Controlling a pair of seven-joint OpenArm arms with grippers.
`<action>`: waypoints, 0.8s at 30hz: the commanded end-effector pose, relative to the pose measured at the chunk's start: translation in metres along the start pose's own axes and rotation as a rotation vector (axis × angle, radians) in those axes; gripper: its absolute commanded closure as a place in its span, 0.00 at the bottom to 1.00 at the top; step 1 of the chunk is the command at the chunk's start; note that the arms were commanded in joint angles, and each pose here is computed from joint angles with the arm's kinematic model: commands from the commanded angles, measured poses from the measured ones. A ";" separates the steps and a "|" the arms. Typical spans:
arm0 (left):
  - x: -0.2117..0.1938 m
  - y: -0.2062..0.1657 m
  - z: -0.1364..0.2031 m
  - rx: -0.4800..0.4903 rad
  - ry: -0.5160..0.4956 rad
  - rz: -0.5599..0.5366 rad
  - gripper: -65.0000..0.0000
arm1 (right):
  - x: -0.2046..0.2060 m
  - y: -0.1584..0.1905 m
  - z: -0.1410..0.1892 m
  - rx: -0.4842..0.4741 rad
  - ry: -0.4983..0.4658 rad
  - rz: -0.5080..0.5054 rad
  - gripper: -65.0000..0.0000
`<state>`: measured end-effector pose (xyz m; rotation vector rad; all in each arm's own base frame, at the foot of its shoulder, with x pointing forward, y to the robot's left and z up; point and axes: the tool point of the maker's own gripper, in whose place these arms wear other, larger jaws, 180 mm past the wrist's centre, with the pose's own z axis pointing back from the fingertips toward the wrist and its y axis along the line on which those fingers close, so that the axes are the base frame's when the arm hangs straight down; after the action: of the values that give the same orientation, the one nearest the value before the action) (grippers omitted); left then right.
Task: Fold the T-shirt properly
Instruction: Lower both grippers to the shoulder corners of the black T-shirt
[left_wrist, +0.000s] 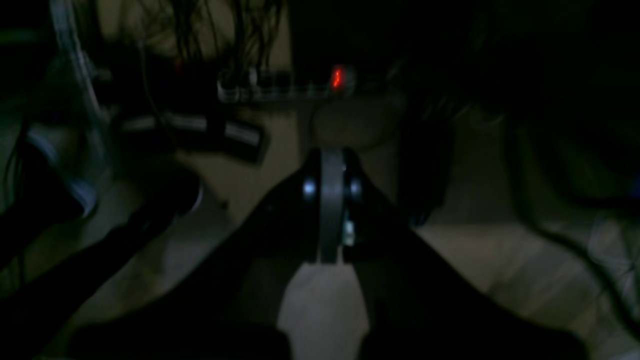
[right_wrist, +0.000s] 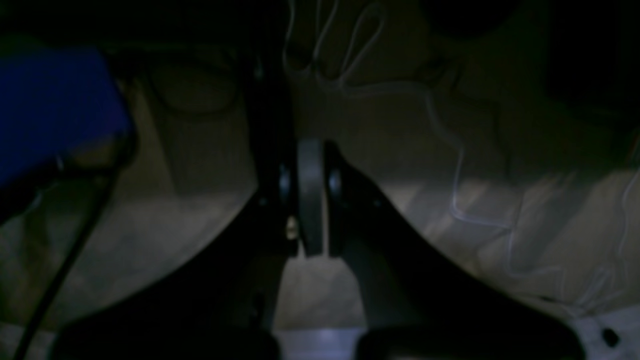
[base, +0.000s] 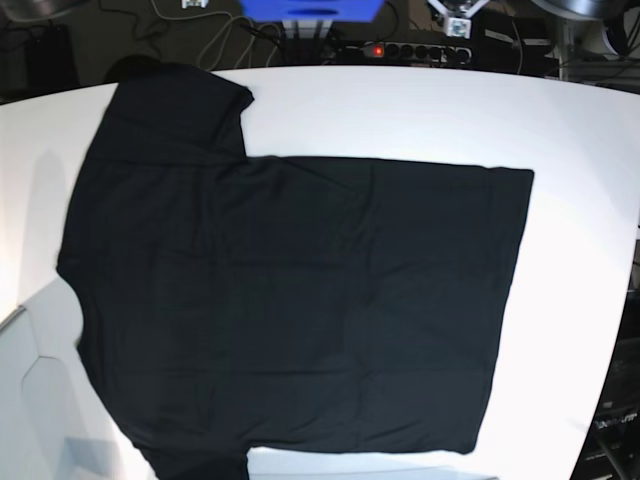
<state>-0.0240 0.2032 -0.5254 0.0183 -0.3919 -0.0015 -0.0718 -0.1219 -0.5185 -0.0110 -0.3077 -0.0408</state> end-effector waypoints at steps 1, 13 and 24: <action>0.009 0.003 0.011 -0.015 -0.033 -0.007 1.00 | 0.006 -0.003 0.013 -0.003 -0.032 0.003 1.00; 0.096 -0.012 0.079 -0.114 -0.259 -0.003 1.00 | 0.101 -0.027 0.093 -0.028 -0.299 0.096 1.00; 0.174 0.026 0.102 -0.005 -0.411 0.000 0.96 | 0.161 -0.047 0.108 -0.093 -0.462 0.102 0.98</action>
<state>0.0891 0.2308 -0.3739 0.0260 -0.7499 -0.0059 0.0479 -0.1720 -0.3733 -0.1264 -0.7512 0.0437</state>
